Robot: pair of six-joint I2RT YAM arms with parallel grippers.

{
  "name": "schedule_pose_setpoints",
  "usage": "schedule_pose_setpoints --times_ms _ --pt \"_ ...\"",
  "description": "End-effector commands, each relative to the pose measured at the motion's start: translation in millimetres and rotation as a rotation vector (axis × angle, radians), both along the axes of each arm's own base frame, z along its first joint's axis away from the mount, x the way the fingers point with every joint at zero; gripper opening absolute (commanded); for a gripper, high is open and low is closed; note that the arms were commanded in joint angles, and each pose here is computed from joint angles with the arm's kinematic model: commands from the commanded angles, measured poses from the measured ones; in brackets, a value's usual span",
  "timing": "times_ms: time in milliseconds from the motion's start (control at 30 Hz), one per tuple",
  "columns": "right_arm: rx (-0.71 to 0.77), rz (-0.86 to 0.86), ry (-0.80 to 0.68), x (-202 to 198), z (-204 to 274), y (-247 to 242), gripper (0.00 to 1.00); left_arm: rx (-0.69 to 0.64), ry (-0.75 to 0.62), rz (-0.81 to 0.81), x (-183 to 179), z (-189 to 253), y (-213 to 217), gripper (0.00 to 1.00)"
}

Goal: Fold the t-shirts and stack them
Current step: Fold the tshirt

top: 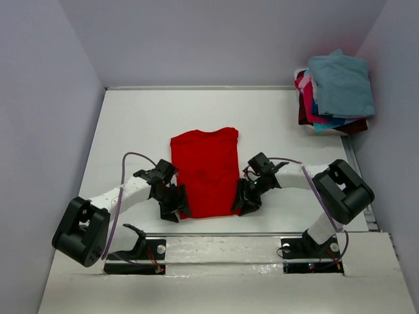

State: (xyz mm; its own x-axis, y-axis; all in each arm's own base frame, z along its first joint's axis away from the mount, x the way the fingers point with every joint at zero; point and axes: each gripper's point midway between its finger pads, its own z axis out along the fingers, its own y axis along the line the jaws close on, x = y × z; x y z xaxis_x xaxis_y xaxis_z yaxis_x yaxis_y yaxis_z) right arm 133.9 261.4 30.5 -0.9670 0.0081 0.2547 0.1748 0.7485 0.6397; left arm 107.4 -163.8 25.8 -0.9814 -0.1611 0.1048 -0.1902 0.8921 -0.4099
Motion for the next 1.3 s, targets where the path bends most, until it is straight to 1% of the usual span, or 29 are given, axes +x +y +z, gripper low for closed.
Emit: schedule_pose_setpoints --times_ms 0,100,300,533,567,600,700,733,767,800,833,900,1067,1100,1167,1233,1267 --pt "0.004 0.012 -0.014 -3.1 0.0 1.1 0.49 -0.053 0.004 -0.004 4.1 3.1 -10.4 0.67" --pt "0.002 0.014 -0.014 -3.9 0.0 0.2 0.49 -0.053 -0.004 -0.002 9.8 4.2 -12.8 0.65" --pt "-0.007 0.013 -0.010 -7.8 -0.8 -3.3 0.49 -0.051 -0.001 -0.004 14.8 1.0 -15.4 0.57" --pt "-0.016 0.007 -0.011 -9.0 -0.4 -5.4 0.49 -0.048 -0.001 -0.004 13.6 2.6 -14.2 0.45" --pt "-0.016 0.006 -0.010 -8.7 -0.3 -5.1 0.48 -0.048 -0.002 -0.005 13.1 2.7 -13.9 0.44" --pt "-0.017 0.006 -0.011 -8.5 -0.5 -5.2 0.44 -0.047 0.000 -0.004 12.1 3.1 -13.4 0.40" --pt "-0.022 0.008 -0.009 -8.0 -2.5 -5.2 0.37 -0.047 0.000 -0.004 11.2 2.5 -12.9 0.38" --pt "-0.020 0.006 -0.010 -6.6 -2.5 -4.1 0.36 -0.047 0.003 -0.004 10.5 2.0 -12.8 0.36" --pt "-0.019 0.008 -0.010 -6.3 -2.6 -3.7 0.33 -0.048 0.004 -0.004 10.4 2.2 -13.0 0.35" --pt "-0.021 0.006 -0.009 -5.5 -4.1 -3.3 0.27 -0.050 -0.001 -0.006 11.4 2.6 -13.5 0.35" --pt "-0.023 0.004 -0.004 -5.6 -5.1 -3.3 0.26 -0.049 0.001 -0.007 10.9 1.9 -13.1 0.32" --pt "-0.022 0.005 -0.007 -4.2 -4.8 -2.3 0.23 -0.050 0.001 -0.009 11.0 2.2 -13.4 0.31" --pt "-0.025 0.008 -0.027 0.9 -1.5 -0.7 0.23 -0.044 -0.001 -0.012 11.2 0.6 -12.3 0.24" --pt "-0.029 0.006 -0.033 3.2 -0.9 -0.2 0.22 -0.043 -0.001 -0.014 10.8 0.5 -12.1 0.20" --pt "-0.027 0.008 -0.037 4.2 1.0 0.5 0.21 -0.032 -0.006 -0.015 11.5 0.4 -10.3 0.19" --pt "-0.024 0.009 -0.045 6.9 3.8 2.2 0.20 -0.019 -0.015 -0.020 12.8 0.6 -8.3 0.09" --pt "-0.022 0.013 -0.052 7.5 5.2 2.2 0.19 -0.013 -0.021 -0.023 14.1 1.2 -7.5 0.08"
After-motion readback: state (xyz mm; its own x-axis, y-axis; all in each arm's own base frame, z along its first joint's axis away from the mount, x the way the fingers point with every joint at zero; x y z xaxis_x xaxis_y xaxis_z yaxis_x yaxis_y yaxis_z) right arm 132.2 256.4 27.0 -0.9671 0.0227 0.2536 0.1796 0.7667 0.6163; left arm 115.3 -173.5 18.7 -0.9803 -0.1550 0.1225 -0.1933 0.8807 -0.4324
